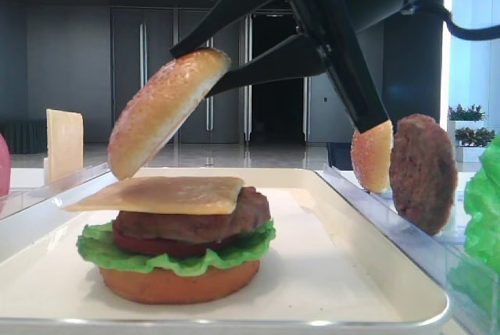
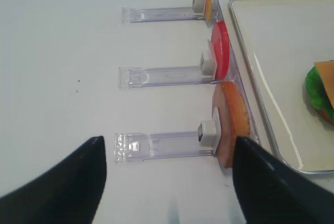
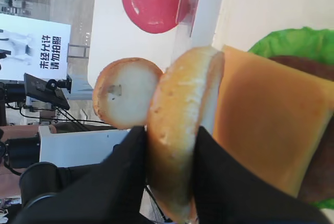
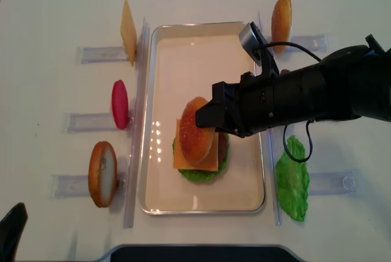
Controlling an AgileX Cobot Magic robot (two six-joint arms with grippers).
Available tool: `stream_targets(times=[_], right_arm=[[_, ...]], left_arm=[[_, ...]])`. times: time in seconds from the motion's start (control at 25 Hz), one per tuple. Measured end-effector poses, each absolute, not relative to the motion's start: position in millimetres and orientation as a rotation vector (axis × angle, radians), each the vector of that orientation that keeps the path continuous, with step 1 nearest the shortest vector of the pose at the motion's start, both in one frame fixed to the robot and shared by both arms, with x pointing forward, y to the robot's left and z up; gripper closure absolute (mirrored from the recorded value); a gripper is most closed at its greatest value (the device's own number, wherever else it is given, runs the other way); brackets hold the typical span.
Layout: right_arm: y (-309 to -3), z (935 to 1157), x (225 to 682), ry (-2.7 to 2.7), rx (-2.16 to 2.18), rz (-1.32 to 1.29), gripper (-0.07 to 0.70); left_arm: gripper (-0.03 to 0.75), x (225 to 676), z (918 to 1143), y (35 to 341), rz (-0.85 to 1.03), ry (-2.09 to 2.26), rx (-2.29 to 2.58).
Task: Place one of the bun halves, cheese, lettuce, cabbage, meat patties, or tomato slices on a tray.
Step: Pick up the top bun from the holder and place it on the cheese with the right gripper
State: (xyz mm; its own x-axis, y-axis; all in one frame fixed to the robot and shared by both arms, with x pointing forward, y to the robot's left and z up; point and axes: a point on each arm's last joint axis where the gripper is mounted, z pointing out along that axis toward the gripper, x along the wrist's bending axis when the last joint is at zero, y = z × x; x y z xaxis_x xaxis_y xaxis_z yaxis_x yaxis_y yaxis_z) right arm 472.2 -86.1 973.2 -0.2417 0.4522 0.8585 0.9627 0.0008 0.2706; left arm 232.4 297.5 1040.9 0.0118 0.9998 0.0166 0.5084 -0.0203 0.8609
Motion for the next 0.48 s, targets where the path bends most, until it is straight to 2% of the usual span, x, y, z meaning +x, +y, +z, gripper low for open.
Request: stream_targets(times=[0.48], right_arm=[[-85.9,971.7,473.6,-1.729,-1.470,-1.207,0.410]], left_arm=[[0.141,232.4,1040.9,297.5,0.917,1.576,1.609]])
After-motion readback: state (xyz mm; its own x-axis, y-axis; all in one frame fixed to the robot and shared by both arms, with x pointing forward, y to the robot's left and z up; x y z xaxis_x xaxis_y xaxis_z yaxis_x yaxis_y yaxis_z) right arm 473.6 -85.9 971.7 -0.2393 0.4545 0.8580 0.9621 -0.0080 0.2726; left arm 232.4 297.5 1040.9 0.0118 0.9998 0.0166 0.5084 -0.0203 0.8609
